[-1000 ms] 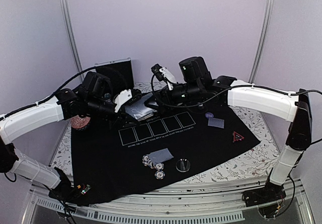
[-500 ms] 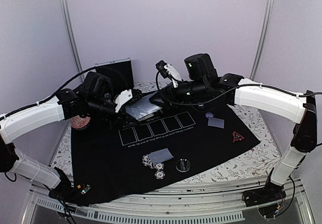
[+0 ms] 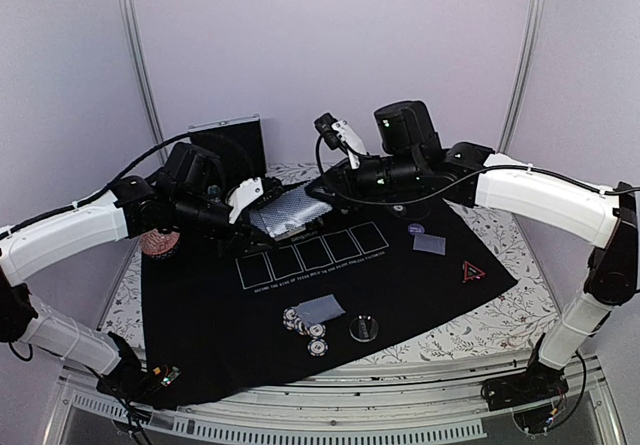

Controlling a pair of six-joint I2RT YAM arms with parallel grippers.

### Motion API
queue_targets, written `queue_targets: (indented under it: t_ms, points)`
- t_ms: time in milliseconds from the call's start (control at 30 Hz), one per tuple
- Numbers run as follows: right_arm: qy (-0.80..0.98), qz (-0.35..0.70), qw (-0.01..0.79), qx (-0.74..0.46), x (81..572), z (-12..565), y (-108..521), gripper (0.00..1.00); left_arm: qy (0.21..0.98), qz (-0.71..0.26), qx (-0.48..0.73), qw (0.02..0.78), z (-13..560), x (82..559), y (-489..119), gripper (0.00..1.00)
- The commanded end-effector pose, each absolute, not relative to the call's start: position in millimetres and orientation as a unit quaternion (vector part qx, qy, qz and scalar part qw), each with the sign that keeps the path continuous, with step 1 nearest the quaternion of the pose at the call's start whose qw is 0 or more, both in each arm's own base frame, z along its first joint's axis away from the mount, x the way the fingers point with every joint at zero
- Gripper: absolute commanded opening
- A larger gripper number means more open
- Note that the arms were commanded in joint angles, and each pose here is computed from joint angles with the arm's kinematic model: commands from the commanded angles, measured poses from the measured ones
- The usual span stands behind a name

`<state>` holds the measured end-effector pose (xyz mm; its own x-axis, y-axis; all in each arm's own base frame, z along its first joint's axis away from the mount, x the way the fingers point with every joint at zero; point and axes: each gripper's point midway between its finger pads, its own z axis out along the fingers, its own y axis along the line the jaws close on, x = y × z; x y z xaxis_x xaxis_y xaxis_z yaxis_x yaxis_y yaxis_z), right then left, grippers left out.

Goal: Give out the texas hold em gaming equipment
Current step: Pick up the poker card from the face-down deck piles.

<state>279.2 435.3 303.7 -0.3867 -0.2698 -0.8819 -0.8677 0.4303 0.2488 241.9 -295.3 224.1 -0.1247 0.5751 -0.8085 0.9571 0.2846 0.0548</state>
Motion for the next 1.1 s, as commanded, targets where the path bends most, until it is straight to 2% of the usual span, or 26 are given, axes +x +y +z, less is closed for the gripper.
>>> queue_targets:
  t_ms: [0, 167, 833, 967, 1067]
  points:
    - [0.738, 0.380, 0.408, -0.380, 271.2, 318.9, 428.1, 0.17, 0.694, -0.256, 0.541, 0.400, 240.1, 247.8, -299.4, 0.38]
    - [0.735, 0.391, 0.401, -0.383, 267.5, 319.7, 430.3, 0.04, 0.693, -0.256, 0.541, 0.402, 241.1, 247.9, -299.3, 0.38]
    - [0.702, 0.424, 0.428, -0.380, 255.6, 363.0, 421.4, 0.02, 0.694, -0.256, 0.540, 0.401, 241.0, 248.1, -298.7, 0.38]
    - [0.699, 0.442, 0.456, -0.329, 274.1, 393.3, 389.3, 0.02, 0.693, -0.256, 0.540, 0.402, 241.5, 248.0, -298.6, 0.38]
    - [0.692, 0.456, 0.499, -0.254, 296.1, 419.6, 328.0, 0.02, 0.693, -0.258, 0.541, 0.402, 242.1, 247.2, -298.7, 0.38]
